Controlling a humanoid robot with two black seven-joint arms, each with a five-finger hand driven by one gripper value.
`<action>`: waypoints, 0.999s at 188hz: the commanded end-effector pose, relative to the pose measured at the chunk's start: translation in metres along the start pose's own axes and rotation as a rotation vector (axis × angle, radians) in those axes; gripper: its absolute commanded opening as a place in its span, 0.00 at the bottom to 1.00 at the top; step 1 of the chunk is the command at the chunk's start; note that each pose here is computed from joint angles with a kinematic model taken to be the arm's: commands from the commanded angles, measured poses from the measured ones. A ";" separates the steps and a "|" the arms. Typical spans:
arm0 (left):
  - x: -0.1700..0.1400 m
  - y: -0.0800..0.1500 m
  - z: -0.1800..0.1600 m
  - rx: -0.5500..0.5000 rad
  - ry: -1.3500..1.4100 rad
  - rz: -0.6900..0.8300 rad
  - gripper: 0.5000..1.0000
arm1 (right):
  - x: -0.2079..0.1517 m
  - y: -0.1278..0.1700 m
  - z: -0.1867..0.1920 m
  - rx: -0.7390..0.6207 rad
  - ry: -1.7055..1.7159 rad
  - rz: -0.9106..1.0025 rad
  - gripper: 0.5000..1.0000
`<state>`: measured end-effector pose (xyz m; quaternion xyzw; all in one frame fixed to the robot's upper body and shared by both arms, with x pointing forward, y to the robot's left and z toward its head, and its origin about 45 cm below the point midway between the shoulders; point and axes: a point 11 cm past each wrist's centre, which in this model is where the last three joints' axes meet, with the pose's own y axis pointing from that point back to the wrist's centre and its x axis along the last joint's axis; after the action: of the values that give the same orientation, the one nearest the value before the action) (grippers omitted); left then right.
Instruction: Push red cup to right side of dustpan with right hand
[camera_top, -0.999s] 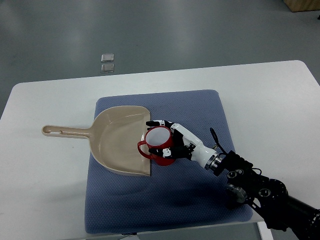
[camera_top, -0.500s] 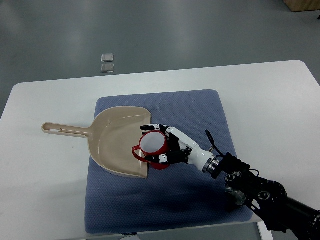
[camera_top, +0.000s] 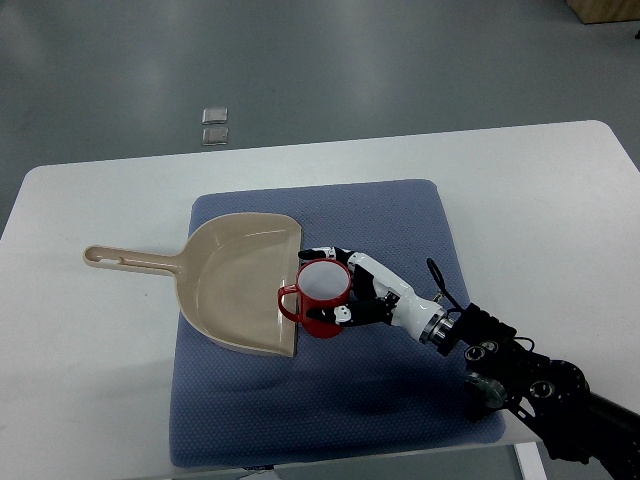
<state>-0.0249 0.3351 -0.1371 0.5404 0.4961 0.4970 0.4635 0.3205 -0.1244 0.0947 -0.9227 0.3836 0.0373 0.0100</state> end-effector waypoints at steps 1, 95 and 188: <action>0.000 0.000 0.000 0.000 0.000 0.000 1.00 | 0.001 0.001 0.000 -0.001 0.003 0.002 0.77; 0.000 0.000 0.000 0.000 0.000 0.000 1.00 | 0.014 0.010 0.001 -0.018 0.023 0.017 0.77; 0.000 0.000 0.000 -0.002 0.000 0.000 1.00 | 0.008 0.010 -0.012 0.017 0.026 -0.020 0.77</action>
<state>-0.0249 0.3351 -0.1371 0.5404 0.4960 0.4971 0.4635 0.3207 -0.1373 0.1048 -0.9253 0.3783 0.0225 0.0120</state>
